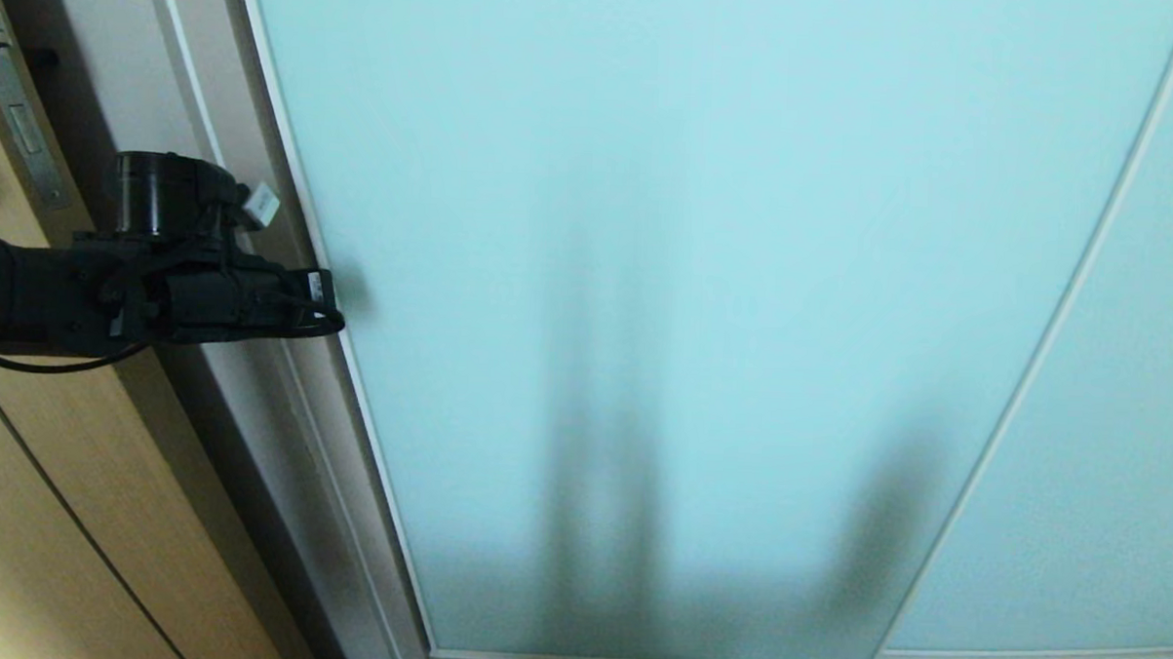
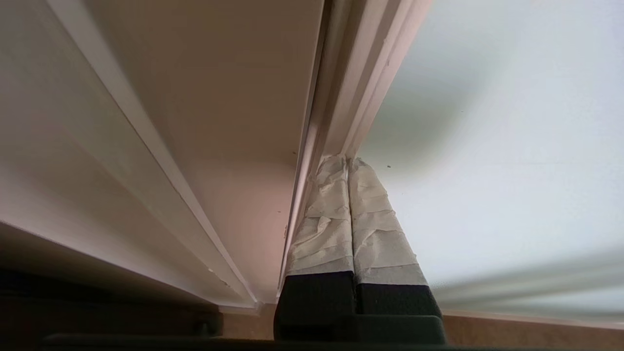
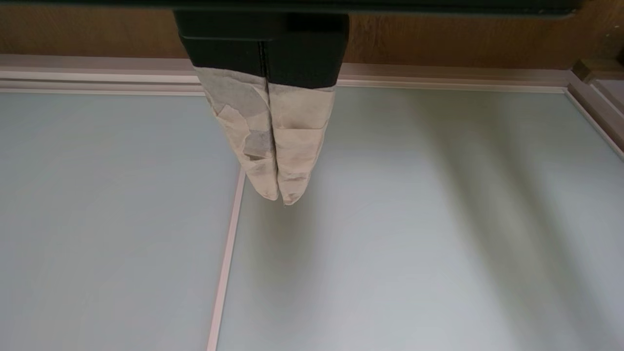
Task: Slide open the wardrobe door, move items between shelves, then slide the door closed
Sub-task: Open the door
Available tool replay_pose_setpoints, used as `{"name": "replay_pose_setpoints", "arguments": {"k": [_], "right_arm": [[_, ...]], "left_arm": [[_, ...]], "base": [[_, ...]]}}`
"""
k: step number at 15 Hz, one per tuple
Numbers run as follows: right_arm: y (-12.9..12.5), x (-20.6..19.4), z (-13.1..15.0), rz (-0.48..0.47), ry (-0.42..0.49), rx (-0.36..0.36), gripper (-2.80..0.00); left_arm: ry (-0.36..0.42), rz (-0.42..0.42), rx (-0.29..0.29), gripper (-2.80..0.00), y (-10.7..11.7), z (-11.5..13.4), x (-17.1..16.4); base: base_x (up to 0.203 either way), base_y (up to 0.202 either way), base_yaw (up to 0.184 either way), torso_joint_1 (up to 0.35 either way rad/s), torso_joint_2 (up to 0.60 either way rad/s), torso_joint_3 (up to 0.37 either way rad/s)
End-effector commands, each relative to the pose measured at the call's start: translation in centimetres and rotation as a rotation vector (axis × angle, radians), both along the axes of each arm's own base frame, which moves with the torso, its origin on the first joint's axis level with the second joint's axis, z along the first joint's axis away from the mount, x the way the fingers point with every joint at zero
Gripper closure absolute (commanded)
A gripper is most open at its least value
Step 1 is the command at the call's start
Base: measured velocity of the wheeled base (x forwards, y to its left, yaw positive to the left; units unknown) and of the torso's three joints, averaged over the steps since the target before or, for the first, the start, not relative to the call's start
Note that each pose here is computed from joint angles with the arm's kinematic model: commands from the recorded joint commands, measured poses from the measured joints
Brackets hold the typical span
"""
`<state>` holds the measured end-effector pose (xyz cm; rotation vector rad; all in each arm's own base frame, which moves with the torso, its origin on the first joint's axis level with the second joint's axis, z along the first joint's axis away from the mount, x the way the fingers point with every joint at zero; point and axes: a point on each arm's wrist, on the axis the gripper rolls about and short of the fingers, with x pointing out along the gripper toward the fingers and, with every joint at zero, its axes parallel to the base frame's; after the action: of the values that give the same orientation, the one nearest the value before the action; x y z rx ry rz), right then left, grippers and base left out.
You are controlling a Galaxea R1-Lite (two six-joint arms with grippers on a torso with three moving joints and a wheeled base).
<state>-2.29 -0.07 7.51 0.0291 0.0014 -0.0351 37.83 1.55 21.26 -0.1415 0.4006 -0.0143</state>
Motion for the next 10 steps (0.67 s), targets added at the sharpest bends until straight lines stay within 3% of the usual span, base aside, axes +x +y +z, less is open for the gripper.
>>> {"name": "replay_pose_setpoints", "arguments": {"k": [1, 10], "right_arm": [[0.0, 0.0, 0.0, -0.001, 0.002, 0.0, 0.0], [0.0, 0.0, 0.0, -0.001, 0.003, 0.0, 0.0]], "left_arm": [[0.021, -0.016, -0.014, 0.0, -0.7, -0.6, 0.1], [0.055, -0.139, -0.045, 0.0, -5.9, -1.4, -0.7]], "base": [[0.0, 0.0, 0.0, 0.0, 0.0, 0.0], [0.0, 0.0, 0.0, 0.0, 0.0, 0.0]]}}
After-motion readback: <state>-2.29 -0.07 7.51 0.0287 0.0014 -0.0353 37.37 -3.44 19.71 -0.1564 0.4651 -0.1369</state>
